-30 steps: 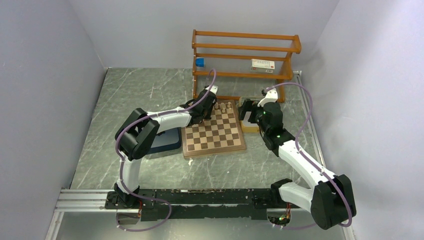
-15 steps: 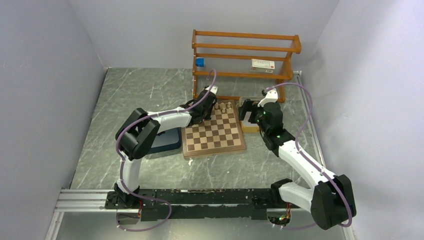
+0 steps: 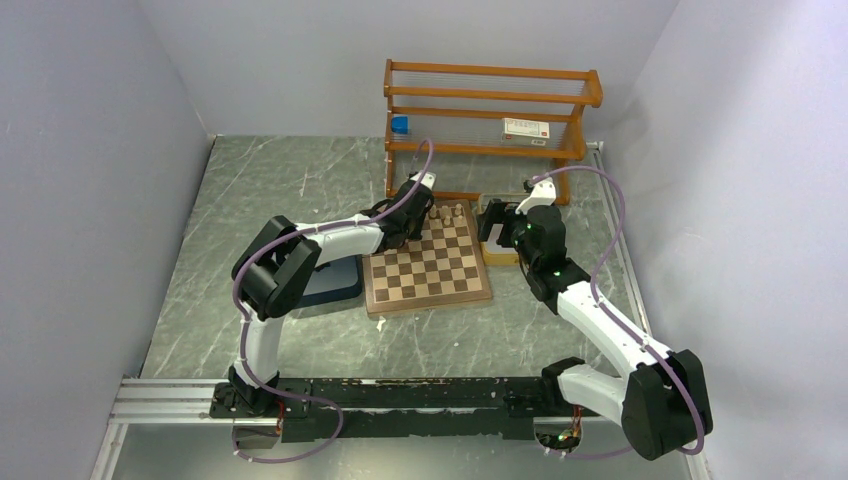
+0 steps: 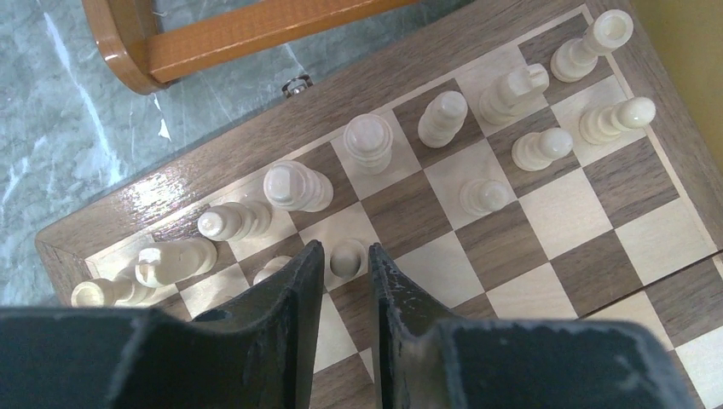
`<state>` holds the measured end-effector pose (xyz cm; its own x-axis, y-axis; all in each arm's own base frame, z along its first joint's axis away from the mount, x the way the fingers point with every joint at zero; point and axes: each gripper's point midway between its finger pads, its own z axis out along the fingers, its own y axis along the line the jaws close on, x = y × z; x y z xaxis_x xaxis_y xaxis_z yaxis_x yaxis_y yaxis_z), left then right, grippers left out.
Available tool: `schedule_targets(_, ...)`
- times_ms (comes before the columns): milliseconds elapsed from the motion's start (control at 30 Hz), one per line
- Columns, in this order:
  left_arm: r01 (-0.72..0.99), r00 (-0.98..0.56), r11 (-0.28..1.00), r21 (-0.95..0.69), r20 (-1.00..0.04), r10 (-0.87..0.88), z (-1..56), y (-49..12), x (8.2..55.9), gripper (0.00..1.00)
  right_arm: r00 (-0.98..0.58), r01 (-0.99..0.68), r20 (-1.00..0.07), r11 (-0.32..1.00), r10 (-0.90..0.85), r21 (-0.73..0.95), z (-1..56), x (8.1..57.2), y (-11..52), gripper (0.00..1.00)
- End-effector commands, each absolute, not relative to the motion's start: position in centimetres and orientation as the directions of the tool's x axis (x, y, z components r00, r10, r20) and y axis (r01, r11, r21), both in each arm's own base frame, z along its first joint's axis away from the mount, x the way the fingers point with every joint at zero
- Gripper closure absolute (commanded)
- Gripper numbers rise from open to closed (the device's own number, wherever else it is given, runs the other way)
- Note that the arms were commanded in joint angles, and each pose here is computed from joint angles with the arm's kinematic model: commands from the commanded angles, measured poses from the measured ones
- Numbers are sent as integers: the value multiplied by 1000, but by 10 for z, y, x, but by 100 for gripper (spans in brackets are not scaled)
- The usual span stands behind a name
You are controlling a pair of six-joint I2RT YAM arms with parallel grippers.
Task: Set up the chess pieces on the board
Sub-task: Place the chess piece on the chessboard.
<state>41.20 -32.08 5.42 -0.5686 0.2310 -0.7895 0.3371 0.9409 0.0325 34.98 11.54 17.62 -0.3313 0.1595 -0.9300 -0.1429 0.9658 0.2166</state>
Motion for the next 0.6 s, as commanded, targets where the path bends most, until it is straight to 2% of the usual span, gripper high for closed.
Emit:
schedule_targets(0,328,-528,944,42,-820,220,67,-328,421,69,-296,-127,-941,970,163,208,184,351,109,0)
schedule_targets(333,331,-522,943,38,-825,216,75,-332,424,68,-303,-138,-940,968,160,210,182,351,111,0)
schedule_targets(567,333,-512,943,15,-836,194,94,-333,422,62,-319,-96,-931,971,177,217,175,353,107,0)
